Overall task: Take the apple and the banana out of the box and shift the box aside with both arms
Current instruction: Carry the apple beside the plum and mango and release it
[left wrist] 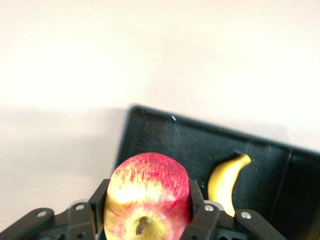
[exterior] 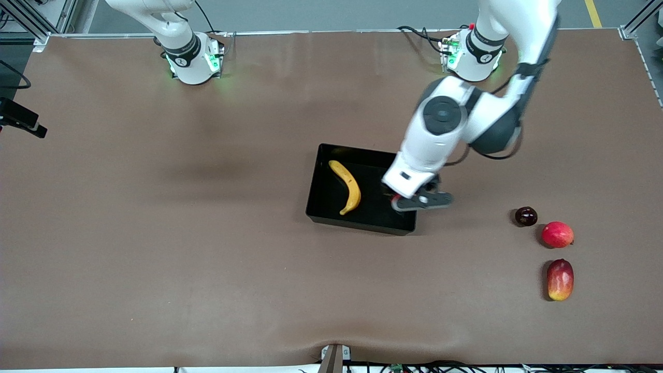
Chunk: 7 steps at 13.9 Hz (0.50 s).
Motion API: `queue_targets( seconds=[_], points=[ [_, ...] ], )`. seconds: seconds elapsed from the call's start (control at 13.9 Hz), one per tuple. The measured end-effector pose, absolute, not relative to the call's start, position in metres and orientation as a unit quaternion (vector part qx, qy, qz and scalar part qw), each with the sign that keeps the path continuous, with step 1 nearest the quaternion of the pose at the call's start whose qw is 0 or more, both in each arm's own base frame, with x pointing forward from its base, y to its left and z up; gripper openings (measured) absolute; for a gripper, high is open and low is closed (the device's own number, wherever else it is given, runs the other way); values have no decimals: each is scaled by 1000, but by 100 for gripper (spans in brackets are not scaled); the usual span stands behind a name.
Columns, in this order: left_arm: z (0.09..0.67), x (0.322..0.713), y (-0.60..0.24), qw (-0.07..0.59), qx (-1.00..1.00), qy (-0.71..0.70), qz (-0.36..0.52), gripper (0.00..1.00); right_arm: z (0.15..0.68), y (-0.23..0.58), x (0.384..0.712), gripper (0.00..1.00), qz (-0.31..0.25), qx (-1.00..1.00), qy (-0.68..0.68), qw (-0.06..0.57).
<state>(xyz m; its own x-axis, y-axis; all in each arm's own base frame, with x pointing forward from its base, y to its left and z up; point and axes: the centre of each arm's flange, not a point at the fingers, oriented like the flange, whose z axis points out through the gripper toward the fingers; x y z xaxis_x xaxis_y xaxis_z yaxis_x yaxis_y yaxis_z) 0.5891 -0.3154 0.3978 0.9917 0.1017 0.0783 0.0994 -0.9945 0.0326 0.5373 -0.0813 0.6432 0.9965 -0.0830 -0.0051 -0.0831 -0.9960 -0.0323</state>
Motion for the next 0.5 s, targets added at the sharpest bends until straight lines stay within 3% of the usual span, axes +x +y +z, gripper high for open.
queue_targets(
  seconds=[0.5],
  points=[
    [339, 670, -153, -4, 999, 26, 47, 64, 643, -81, 537, 100, 2, -999, 42, 16]
  ],
)
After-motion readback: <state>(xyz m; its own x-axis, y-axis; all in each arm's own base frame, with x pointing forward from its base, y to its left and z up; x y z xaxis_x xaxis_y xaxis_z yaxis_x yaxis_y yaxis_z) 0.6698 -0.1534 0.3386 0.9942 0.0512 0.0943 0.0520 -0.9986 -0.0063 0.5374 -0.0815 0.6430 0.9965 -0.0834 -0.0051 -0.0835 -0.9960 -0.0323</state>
